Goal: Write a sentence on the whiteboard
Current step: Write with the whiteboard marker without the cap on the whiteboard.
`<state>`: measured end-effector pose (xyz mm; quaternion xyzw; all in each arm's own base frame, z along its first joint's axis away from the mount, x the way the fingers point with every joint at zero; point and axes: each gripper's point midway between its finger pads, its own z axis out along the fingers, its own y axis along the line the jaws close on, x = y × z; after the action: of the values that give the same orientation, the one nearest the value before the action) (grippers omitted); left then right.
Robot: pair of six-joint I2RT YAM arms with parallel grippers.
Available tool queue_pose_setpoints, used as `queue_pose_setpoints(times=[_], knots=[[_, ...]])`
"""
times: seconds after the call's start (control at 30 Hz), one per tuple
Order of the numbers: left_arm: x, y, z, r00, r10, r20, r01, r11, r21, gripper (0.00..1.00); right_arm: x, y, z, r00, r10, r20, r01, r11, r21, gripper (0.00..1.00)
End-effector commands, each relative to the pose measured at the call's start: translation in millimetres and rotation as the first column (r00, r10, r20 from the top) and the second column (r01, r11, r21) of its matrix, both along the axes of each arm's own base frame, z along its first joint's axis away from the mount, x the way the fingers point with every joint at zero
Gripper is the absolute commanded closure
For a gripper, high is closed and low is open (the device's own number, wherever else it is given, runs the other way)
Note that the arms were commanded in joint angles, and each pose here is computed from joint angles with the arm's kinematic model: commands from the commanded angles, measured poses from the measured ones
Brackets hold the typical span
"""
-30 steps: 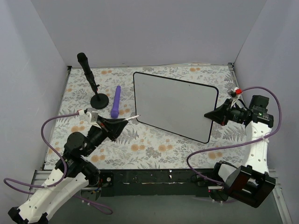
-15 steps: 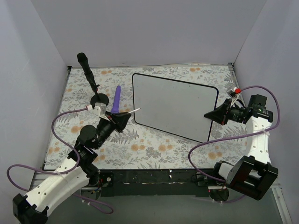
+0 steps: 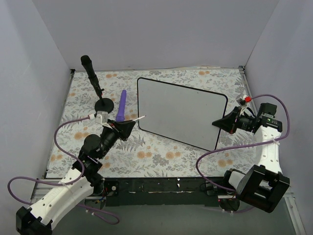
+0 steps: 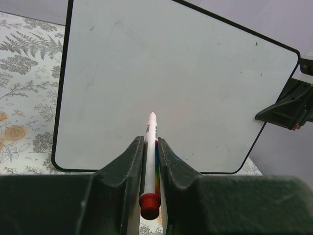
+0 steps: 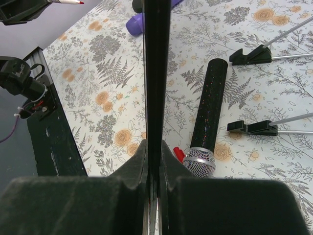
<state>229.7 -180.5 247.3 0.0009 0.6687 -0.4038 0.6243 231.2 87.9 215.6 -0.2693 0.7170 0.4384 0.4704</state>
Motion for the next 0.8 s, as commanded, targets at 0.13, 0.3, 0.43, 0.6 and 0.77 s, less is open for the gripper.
queue_pose_setpoints(times=[0.13,0.3,0.43,0.6,0.77], knots=[[-4.6,-10.3,-0.8,0.997,-0.072,-0.008,0.072,0.997,-0.007,1.00,7.6,-3.2,-3.9,0.996,0.023,0.089,-0.019,0.999,-0.049,0.99],[-4.3,-6.1,-2.5,0.998,-0.051,-0.020,0.051,0.998,-0.026,1.00,5.1,-2.8,-8.2,0.996,0.023,0.091,-0.018,0.998,-0.054,0.99],[-3.7,-8.5,-8.1,0.997,-0.060,-0.042,0.058,0.997,-0.040,1.00,4.6,-2.8,-11.0,0.996,0.023,0.089,-0.018,0.998,-0.059,0.99],[-1.9,-8.8,-5.3,0.997,-0.061,-0.042,0.058,0.996,-0.074,1.00,4.3,-3.1,-14.1,0.996,0.022,0.086,-0.016,0.998,-0.064,0.99],[-2.8,-5.6,14.2,0.999,-0.054,-0.002,0.053,0.991,-0.126,1.00,4.0,-3.4,-15.6,0.996,0.019,0.083,-0.014,0.998,-0.065,0.99]])
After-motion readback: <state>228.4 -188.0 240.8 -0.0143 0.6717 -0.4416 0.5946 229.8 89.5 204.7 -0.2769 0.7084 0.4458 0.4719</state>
